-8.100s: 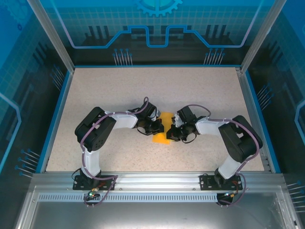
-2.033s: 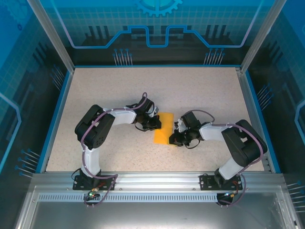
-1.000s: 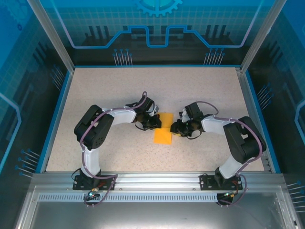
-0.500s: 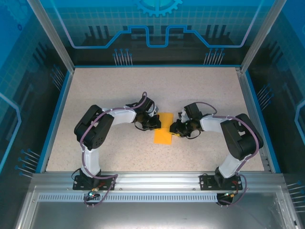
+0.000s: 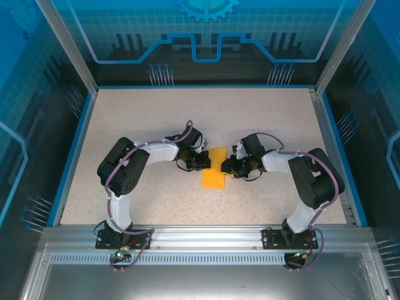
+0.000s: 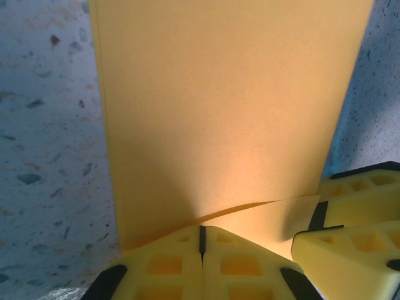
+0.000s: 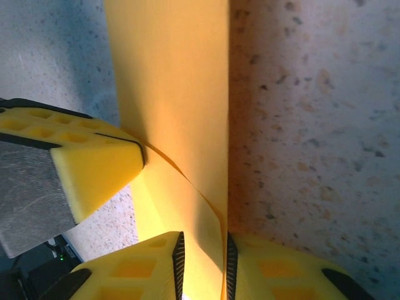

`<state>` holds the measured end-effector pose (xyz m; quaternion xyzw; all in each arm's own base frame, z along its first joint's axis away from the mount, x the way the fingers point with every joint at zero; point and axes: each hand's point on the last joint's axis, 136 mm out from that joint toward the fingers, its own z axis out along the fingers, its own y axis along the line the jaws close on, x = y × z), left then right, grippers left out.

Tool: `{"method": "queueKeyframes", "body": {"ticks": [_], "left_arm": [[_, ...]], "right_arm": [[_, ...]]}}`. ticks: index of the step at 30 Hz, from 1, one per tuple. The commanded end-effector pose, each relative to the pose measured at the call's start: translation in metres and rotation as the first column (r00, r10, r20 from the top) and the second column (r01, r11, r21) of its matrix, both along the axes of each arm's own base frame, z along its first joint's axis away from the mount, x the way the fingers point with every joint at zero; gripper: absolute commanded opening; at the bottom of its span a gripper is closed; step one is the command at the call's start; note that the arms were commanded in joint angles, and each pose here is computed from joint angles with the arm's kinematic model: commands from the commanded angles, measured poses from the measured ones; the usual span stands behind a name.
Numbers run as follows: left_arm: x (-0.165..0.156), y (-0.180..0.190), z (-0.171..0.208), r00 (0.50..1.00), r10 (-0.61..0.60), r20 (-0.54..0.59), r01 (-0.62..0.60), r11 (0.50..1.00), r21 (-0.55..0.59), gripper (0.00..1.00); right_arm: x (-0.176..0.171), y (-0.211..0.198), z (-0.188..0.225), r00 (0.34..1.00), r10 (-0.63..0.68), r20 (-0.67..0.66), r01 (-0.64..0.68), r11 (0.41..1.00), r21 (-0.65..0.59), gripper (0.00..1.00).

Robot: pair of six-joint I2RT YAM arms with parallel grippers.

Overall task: Fold a paper plane with a square sheet of paper (pick it up from the middle)
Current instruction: Turn over the paper at the center of the table.

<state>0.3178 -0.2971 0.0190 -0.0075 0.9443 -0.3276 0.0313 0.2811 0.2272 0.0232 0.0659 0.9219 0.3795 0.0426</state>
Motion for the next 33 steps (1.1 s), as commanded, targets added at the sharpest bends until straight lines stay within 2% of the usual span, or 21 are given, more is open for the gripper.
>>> {"method": "queueKeyframes", "body": {"ticks": [1,5,9,13,16,19,22,25,26,28,30,33], "left_arm": [[0.006,-0.002,0.020,0.999,0.014,0.029,-0.013,1.000,-0.020,0.05],[0.007,-0.004,0.048,0.995,0.028,0.091,-0.022,0.997,-0.070,0.11],[0.008,0.010,0.072,0.984,0.062,0.169,-0.055,0.997,-0.046,0.19],[0.007,0.029,0.089,0.963,0.114,0.246,-0.116,0.993,-0.006,0.21],[0.007,0.049,0.106,0.929,0.177,0.326,-0.190,0.982,0.009,0.27],[0.005,0.070,0.112,0.893,0.239,0.382,-0.272,0.962,0.033,0.29],[0.001,0.087,0.118,0.859,0.297,0.417,-0.341,0.940,0.032,0.30],[-0.002,0.105,0.125,0.811,0.365,0.458,-0.419,0.908,0.019,0.32],[-0.002,0.112,0.128,0.790,0.388,0.475,-0.448,0.894,0.016,0.33],[-0.005,0.126,0.132,0.754,0.426,0.501,-0.499,0.866,0.015,0.35],[-0.007,0.141,0.135,0.716,0.462,0.523,-0.550,0.835,0.015,0.38],[-0.013,0.162,0.137,0.660,0.514,0.548,-0.623,0.782,0.017,0.39]], "right_arm": [[-0.003,0.005,0.003,1.000,0.019,-0.001,-0.019,0.999,0.037,0.22],[-0.003,0.006,0.008,1.000,0.025,0.014,-0.026,0.998,0.054,0.13],[-0.001,0.008,0.023,0.999,0.032,0.043,-0.035,0.997,0.071,0.08],[0.000,0.004,0.042,0.996,0.043,0.078,-0.046,0.998,0.042,0.04],[-0.002,-0.008,0.056,0.994,0.045,0.102,-0.041,0.998,-0.046,0.03],[-0.003,-0.024,0.075,0.989,0.050,0.141,-0.026,0.985,-0.170,0.03],[-0.008,-0.047,0.092,0.985,0.064,0.162,-0.004,0.939,-0.344,0.03],[-0.013,-0.073,0.114,0.979,0.089,0.183,0.025,0.839,-0.544,0.04],[-0.015,-0.084,0.122,0.978,0.093,0.187,0.043,0.786,-0.616,0.04],[-0.017,-0.103,0.138,0.974,0.097,0.204,0.089,0.664,-0.742,0.04],[-0.022,-0.124,0.157,0.974,0.101,0.204,0.129,0.497,-0.858,0.04],[-0.022,-0.128,0.170,0.973,0.116,0.199,0.148,0.351,-0.925,0.04]]}}
